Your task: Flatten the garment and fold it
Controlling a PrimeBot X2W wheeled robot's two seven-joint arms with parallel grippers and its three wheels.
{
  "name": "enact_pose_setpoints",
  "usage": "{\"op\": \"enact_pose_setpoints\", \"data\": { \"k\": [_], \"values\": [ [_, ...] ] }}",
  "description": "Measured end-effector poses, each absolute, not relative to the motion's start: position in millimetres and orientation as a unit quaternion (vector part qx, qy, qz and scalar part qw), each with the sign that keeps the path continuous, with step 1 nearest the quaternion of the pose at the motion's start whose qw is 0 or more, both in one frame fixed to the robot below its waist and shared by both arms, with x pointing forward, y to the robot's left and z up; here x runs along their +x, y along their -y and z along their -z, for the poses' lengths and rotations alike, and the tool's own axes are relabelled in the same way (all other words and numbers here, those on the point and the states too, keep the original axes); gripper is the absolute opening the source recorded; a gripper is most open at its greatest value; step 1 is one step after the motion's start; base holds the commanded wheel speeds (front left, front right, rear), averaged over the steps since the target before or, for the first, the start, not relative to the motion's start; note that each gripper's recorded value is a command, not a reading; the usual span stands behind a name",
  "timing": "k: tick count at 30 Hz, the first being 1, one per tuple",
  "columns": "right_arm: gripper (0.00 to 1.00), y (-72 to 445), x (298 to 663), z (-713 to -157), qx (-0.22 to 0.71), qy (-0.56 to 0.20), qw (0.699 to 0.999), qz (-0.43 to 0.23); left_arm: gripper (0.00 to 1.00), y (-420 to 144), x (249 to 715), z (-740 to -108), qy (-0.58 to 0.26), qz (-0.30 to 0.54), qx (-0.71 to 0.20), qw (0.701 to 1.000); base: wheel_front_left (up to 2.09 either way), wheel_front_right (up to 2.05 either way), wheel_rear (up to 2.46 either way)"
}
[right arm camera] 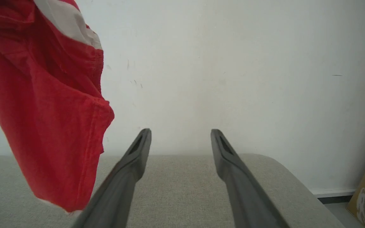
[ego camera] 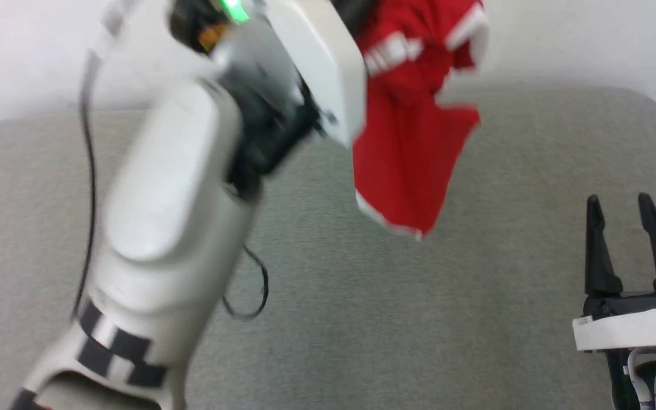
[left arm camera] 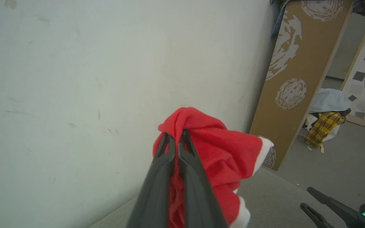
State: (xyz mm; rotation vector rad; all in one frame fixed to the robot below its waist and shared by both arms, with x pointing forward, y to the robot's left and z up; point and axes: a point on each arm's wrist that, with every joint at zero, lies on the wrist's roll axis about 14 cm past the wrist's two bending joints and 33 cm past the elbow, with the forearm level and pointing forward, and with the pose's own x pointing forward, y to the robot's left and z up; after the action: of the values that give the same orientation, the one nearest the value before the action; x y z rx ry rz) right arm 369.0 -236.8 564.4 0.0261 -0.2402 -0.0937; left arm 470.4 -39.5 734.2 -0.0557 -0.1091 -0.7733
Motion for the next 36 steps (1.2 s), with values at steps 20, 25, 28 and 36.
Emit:
{"op": "enact_pose_setpoints", "data": {
  "k": [20,25,28,36],
  "values": [
    [1.00,254,371,-542,0.013,0.089,0.993,0.073,1.00,78,408,-445,-0.226,0.388,-0.058,0.891,0.00,0.00,0.00],
    [1.00,246,375,-542,0.017,0.091,0.994,0.061,1.00,73,426,-481,-0.158,0.360,-0.107,0.913,0.00,0.00,0.00],
    [1.00,242,376,-545,0.019,0.096,0.994,0.055,1.00,64,438,-513,-0.096,0.340,-0.133,0.926,0.00,0.00,0.00],
    [1.00,235,370,-548,0.023,0.099,0.994,0.045,1.00,-47,449,-546,0.030,0.189,-0.127,0.973,0.00,0.00,0.00]
  ]
}}
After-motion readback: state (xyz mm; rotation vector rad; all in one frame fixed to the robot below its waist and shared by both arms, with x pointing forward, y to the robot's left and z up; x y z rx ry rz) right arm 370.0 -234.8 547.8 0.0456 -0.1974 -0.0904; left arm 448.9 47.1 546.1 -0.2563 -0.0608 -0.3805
